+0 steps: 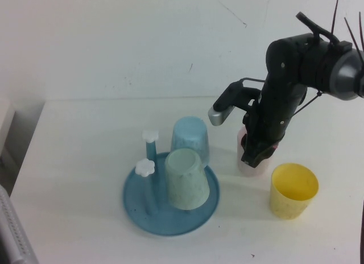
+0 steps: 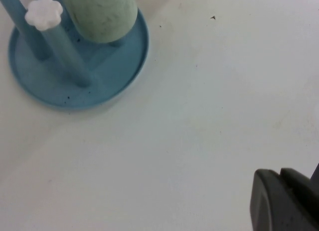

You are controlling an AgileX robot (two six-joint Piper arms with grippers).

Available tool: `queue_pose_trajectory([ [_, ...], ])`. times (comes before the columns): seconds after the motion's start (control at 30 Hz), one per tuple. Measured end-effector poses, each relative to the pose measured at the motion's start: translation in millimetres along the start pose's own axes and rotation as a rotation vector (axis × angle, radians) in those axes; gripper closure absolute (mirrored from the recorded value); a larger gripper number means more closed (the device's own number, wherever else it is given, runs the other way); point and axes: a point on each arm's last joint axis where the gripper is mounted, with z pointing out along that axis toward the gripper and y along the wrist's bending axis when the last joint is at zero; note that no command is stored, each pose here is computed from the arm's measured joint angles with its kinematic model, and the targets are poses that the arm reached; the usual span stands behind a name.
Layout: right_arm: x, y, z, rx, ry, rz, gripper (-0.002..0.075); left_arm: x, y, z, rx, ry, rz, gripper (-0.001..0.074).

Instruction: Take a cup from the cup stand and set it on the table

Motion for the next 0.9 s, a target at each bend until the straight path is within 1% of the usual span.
queue_pose_trajectory([
  [0.1,-3,-1,-7,0.004,-0.008,0.009,0.0424,-2,0,0,-0.003,-0.026,0.0,0.0736],
  [0.2,-8,-2,-25,0.0,-0.008,0.036,0.0409,-7,2,0,-0.019,-0.082,-0.004,0.0736],
  [0.23,-15,-4,-42,0.02,-0.043,0.036,0.0407,-12,5,-1,-0.056,-0.138,-0.019,0.0736],
  [0.33,-22,-4,-70,0.059,-0.115,0.067,0.0412,-16,9,-2,-0.095,-0.179,-0.038,0.0736],
  [0.4,-21,-1,-92,0.082,-0.16,0.086,0.0438,-19,14,-4,-0.147,-0.223,-0.057,0.0736],
  [0.47,-17,4,-122,0.113,-0.216,0.098,0.0503,-20,16,-6,-0.175,-0.247,-0.068,0.0736],
  [0.57,-4,14,-166,0.184,-0.283,0.107,0.0636,-20,19,-11,-0.209,-0.284,-0.088,0.0736],
  [0.6,2,18,-181,0.213,-0.306,0.113,0.0668,-20,20,-13,-0.216,-0.301,-0.093,0.0736],
  [0.7,19,28,-220,0.301,-0.364,0.122,0.071,-20,20,-20,-0.225,-0.357,-0.102,0.0736],
  [0.8,41,40,-252,0.383,-0.402,0.13,0.0722,-20,20,-27,-0.229,-0.415,-0.096,0.0736],
  [0.9,67,53,-275,0.442,-0.419,0.138,0.0726,-19,19,-30,-0.228,-0.441,-0.103,0.0736],
])
